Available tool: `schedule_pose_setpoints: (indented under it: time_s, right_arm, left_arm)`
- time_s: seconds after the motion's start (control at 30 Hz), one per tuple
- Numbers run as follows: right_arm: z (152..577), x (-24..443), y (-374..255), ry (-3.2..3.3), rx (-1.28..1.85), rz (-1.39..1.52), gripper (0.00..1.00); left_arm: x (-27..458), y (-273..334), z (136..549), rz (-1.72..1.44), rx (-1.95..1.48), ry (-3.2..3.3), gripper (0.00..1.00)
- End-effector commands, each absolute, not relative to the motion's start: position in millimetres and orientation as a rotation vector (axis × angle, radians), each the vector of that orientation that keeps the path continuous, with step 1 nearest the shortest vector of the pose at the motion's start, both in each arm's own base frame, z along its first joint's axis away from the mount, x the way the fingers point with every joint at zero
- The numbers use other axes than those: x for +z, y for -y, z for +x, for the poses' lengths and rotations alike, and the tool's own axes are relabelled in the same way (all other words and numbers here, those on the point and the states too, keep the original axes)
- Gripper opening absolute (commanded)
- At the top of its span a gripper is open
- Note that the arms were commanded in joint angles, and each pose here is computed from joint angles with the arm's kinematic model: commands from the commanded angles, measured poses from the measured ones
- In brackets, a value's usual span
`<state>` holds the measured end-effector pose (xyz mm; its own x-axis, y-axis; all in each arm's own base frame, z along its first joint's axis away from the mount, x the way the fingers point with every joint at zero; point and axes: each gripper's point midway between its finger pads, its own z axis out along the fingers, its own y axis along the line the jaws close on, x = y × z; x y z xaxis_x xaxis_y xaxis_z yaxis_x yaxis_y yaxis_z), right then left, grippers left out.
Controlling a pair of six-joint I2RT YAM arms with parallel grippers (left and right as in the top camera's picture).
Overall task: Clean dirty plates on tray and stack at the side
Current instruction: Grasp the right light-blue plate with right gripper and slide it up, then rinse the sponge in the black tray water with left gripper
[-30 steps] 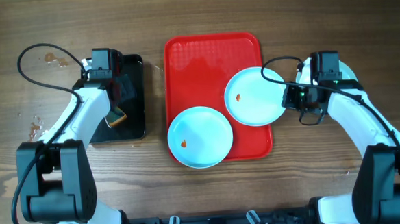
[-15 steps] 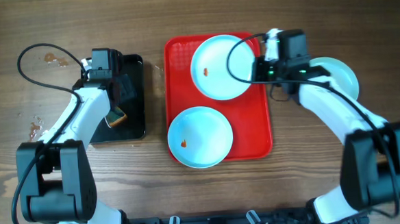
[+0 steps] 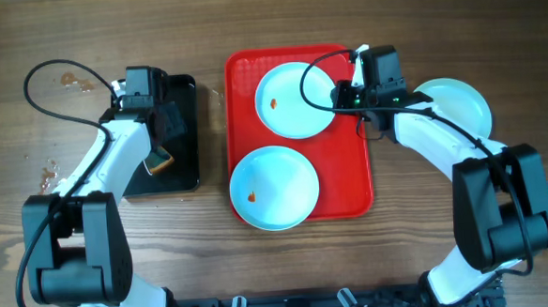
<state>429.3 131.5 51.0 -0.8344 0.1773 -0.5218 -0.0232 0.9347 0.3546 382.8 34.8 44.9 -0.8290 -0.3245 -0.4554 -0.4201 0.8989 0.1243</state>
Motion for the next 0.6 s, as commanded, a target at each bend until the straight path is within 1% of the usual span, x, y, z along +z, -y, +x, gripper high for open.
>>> schedule_pose_setpoints:
  time_s: [0.0,0.07,0.13,0.23,0.3,0.37,0.47,0.5,0.57]
  right_arm:
    - [429,48,-133,-2.533,0.437,0.047,0.24]
    - [427,46,-132,-2.543,0.423,0.008,0.25]
    - [425,54,-136,-2.528,0.422,-0.103,0.25]
    - [422,84,-139,-2.522,0.435,-0.156,0.27]
    - [416,122,-137,-2.53,0.427,-0.175,0.28]
    - [411,140,-136,-2.533,0.427,-0.174,0.28]
    - [403,148,-134,-2.545,0.432,-0.154,0.29]
    - [399,147,-133,-2.563,0.435,-0.141,0.29]
    - [394,143,-132,-2.596,0.438,-0.111,0.29]
  left_arm:
    - [43,-38,383,-0.539,0.331,-2.632,1.0]
    - [43,-38,383,-0.539,0.331,-2.632,1.0]
    - [43,-38,382,-0.539,0.331,-2.632,1.0]
    - [45,-38,386,-0.543,0.323,-2.615,1.0]
    - [54,-34,409,-0.541,0.257,-2.523,1.0]
    - [56,-34,412,-0.542,0.252,-2.511,1.0]
    - [55,-31,412,-0.537,0.228,-2.518,1.0]
    - [51,-20,410,-0.518,0.148,-2.552,1.0]
    - [38,8,391,-0.48,-0.04,-2.686,1.0]
